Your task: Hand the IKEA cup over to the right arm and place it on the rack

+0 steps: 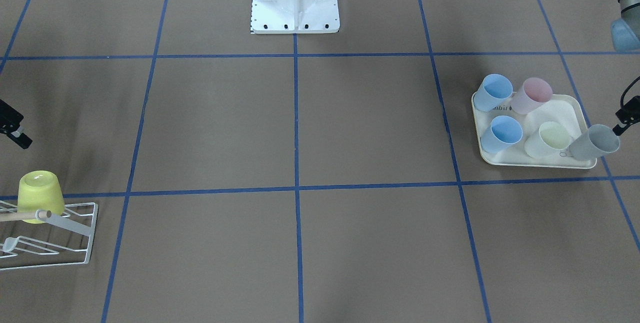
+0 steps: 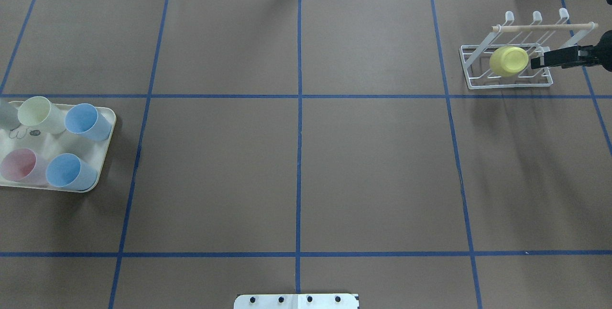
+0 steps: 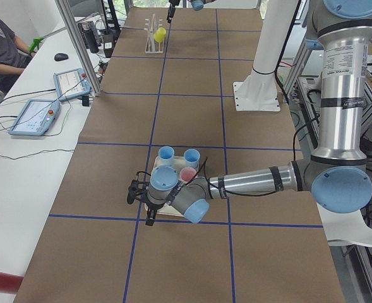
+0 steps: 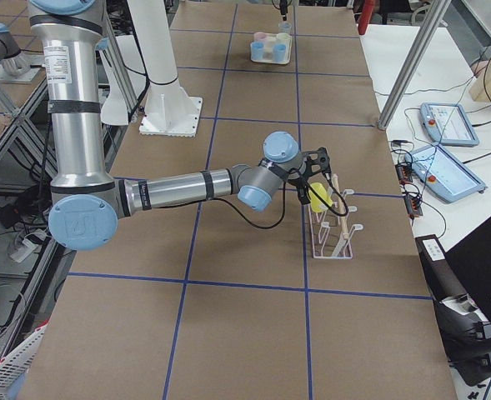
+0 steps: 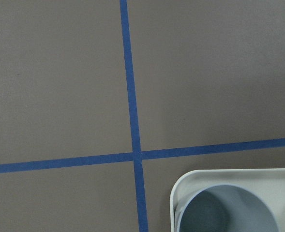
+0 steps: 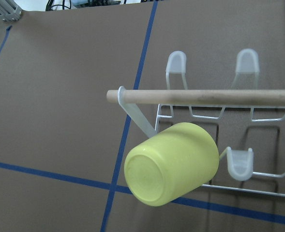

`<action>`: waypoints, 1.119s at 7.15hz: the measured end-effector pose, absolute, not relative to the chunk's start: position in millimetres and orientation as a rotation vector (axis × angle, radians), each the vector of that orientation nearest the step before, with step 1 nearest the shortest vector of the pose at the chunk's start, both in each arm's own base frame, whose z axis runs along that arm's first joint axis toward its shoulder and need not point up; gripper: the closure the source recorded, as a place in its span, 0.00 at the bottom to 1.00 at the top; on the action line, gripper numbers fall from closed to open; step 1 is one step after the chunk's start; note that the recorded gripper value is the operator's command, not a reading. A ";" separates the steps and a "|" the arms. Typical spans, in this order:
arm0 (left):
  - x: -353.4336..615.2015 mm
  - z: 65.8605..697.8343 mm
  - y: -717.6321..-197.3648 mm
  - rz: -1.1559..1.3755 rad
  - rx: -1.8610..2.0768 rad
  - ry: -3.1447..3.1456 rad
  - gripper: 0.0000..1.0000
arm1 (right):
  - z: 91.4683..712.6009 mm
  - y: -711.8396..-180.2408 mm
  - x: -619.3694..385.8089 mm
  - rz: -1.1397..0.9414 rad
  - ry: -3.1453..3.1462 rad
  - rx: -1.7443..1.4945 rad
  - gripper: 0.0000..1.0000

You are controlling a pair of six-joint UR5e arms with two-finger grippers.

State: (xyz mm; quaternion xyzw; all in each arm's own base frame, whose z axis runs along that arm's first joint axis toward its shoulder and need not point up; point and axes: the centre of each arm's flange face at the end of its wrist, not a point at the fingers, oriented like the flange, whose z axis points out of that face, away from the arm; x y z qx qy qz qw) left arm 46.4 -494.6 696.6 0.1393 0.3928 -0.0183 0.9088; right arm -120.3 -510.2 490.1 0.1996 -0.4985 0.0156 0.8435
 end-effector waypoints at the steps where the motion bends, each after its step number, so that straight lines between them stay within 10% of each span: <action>1: 53.4 697.6 -496.3 -0.032 0.264 0.808 0.19 | 492.5 -505.3 -119.7 0.027 -1.061 0.406 0.02; 4: 69.0 705.4 -495.7 -0.017 0.216 0.803 0.90 | 500.2 -492.7 -127.9 0.009 -1.067 0.366 0.02; 8: 76.9 701.8 -498.8 -0.004 0.180 0.835 1.00 | 499.4 -489.5 -130.9 0.006 -1.065 0.353 0.02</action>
